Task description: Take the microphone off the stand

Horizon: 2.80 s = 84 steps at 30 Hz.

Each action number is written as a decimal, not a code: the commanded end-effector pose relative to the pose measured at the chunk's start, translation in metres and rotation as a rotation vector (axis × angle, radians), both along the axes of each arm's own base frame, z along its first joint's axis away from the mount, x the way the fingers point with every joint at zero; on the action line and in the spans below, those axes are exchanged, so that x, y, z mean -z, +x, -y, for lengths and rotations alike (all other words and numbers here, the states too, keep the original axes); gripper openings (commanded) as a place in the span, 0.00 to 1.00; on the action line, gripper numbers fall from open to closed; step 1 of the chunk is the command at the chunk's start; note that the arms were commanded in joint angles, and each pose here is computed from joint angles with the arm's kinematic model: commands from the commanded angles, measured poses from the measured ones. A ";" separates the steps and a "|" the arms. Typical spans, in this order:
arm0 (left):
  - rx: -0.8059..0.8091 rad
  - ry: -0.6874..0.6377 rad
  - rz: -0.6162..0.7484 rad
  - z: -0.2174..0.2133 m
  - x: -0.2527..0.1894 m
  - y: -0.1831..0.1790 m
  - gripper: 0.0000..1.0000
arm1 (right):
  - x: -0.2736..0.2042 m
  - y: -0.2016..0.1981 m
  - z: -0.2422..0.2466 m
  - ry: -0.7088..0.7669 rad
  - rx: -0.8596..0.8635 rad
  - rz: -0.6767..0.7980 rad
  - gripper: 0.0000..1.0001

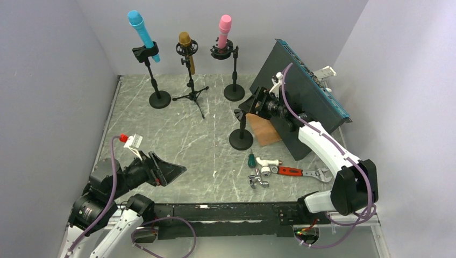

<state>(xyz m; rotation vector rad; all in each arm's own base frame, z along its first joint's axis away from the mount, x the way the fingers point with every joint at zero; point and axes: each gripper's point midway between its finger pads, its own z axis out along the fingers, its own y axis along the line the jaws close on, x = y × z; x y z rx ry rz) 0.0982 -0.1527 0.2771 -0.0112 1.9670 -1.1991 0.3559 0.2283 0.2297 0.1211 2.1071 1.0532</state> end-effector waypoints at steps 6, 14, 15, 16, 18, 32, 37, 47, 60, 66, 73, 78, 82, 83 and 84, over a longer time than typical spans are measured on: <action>-0.008 -0.002 0.036 -0.004 -0.005 -0.004 0.99 | -0.050 0.023 0.048 -0.261 0.192 0.056 0.82; -0.015 0.008 0.043 -0.007 -0.008 -0.005 1.00 | -0.058 0.048 0.069 -0.542 0.191 0.018 1.00; -0.016 0.010 0.041 -0.007 -0.008 -0.005 0.99 | -0.057 0.051 0.071 -0.584 0.199 0.013 1.00; -0.012 0.012 0.040 -0.006 -0.009 -0.005 0.99 | -0.060 0.055 0.072 -0.616 0.202 0.025 1.00; -0.006 0.014 0.035 -0.005 -0.008 -0.005 0.99 | -0.065 0.064 0.070 -0.675 0.195 0.061 1.00; -0.018 0.038 -0.014 -0.003 0.001 0.004 0.99 | -0.132 0.141 0.003 -0.554 0.186 0.800 1.00; -0.020 0.071 -0.025 -0.002 0.001 0.010 0.99 | -0.166 0.169 -0.022 -0.397 0.230 0.948 1.00; 0.030 0.000 0.013 0.010 -0.021 0.013 0.99 | -0.202 0.211 -0.054 -0.245 0.298 1.177 1.00; 0.039 0.059 -0.046 0.014 -0.006 0.021 0.99 | -0.187 0.267 -0.068 -0.274 0.409 1.292 0.89; 0.049 0.075 -0.068 0.019 0.004 0.029 0.99 | -0.175 0.268 -0.076 -0.293 0.384 1.326 0.63; 0.067 0.059 -0.068 0.020 0.003 0.024 0.99 | -0.211 0.260 -0.078 -0.325 0.405 1.398 0.31; 0.035 0.062 -0.051 0.011 -0.001 0.016 0.99 | -0.265 0.241 -0.068 -0.305 0.450 1.475 0.18; 0.030 0.035 -0.047 0.010 -0.002 0.013 0.99 | -0.308 0.215 -0.061 -0.253 0.477 1.522 0.15; 0.030 0.032 -0.045 0.010 -0.004 0.013 0.99 | -0.318 0.208 -0.060 -0.242 0.478 1.527 0.14; 0.028 0.029 -0.040 0.010 -0.007 0.014 0.99 | -0.329 0.199 -0.059 -0.231 0.479 1.534 0.13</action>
